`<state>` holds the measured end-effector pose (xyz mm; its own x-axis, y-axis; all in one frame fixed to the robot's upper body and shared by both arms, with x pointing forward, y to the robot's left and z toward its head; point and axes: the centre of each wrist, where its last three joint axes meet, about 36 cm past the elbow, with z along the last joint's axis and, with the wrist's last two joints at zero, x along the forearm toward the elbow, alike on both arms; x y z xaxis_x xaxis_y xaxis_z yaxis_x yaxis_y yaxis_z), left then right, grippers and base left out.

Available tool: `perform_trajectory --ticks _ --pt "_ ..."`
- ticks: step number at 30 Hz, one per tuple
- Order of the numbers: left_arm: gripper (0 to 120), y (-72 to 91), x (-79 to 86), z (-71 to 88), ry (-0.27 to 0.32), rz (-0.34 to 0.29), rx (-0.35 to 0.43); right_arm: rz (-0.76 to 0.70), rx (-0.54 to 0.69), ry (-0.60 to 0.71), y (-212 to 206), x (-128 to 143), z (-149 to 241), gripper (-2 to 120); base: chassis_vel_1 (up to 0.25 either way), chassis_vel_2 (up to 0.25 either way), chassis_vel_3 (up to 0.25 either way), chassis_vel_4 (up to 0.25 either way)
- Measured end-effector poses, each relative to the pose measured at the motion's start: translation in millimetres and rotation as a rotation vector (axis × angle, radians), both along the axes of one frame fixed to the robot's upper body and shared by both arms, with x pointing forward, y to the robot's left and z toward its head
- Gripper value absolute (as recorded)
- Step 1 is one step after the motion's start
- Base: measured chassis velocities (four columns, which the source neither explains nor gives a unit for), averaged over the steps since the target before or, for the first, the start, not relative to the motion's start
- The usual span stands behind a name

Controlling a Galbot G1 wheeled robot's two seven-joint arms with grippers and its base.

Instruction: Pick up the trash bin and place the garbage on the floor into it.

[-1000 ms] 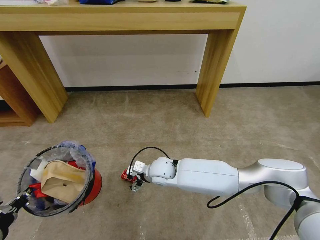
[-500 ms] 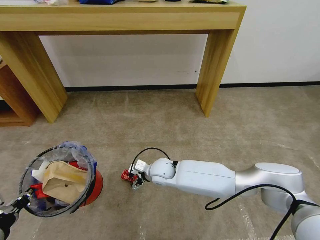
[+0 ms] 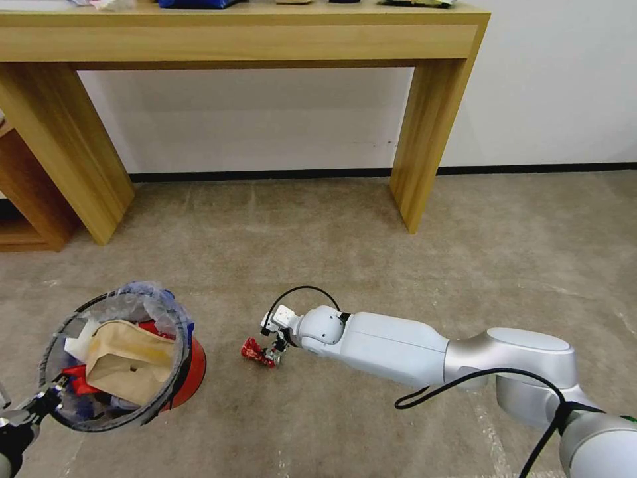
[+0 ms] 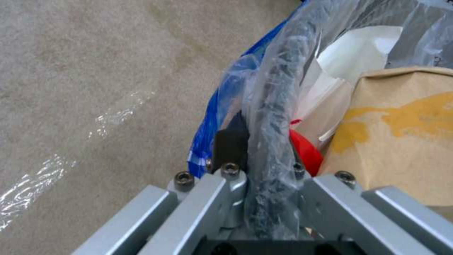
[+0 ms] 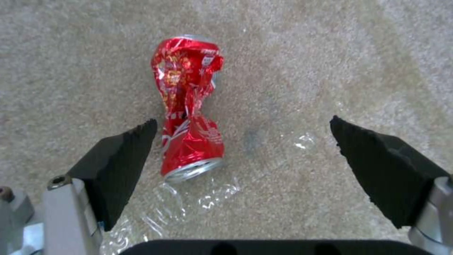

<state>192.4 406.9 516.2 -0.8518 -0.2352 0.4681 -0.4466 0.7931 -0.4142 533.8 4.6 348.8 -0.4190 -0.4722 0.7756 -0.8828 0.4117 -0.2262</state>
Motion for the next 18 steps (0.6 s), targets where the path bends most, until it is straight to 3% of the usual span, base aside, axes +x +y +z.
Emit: perform_trajectory --ticks 18 --pt "1 -0.2 2.8 -3.4 -0.007 0.004 -0.01 0.064 0.056 0.004 17.3 -7.1 -44.2 93 0.0 0.0 0.0 0.0"
